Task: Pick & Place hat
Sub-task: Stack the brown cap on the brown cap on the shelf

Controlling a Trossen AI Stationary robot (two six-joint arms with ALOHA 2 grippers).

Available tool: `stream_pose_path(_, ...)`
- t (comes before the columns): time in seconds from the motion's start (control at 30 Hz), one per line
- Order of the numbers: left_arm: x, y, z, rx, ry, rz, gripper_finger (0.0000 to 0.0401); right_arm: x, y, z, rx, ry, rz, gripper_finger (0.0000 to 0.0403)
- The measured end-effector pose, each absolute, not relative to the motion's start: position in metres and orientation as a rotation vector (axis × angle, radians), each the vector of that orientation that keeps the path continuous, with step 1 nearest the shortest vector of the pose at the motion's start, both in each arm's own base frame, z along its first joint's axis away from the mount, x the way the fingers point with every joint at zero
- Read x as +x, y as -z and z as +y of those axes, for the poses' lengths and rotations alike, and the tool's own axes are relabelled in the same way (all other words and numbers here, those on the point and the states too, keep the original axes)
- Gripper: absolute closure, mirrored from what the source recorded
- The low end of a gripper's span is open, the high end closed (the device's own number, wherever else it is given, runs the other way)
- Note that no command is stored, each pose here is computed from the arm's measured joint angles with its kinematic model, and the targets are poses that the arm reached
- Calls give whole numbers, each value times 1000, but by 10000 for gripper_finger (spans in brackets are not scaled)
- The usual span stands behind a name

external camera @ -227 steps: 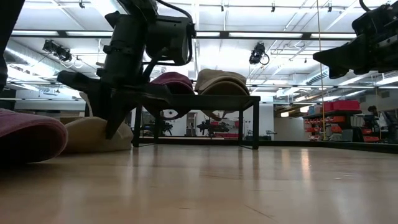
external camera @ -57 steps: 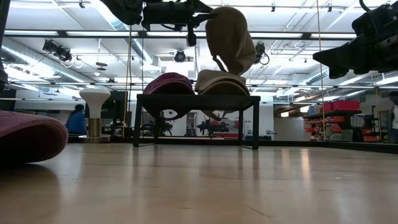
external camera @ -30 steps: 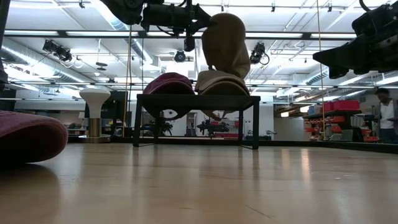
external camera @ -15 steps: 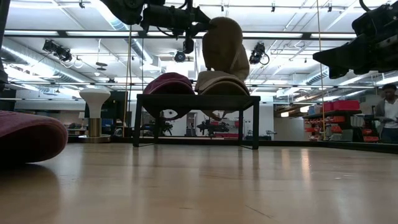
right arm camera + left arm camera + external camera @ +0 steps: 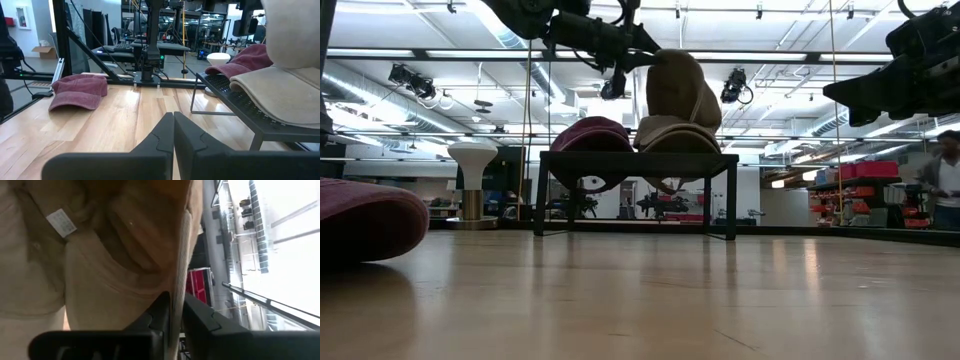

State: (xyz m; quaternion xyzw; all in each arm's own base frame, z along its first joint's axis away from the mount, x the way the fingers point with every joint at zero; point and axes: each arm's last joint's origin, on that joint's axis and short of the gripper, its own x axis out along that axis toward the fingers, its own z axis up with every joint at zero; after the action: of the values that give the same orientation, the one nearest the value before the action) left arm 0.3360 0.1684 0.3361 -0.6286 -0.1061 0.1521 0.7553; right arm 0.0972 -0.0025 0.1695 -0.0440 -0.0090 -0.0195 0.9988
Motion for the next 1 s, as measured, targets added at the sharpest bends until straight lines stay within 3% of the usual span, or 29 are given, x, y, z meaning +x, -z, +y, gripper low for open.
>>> stream_pose_path(0.5, 336, -334, 168, -1329, -349, -197, 212, 97, -170, -3, -88, 39, -18, 392)
stream_pose_path(1.0, 335, -326, 168, -1235, -385, -97, 215, 97, -170, -3, -88, 39, -18, 392)
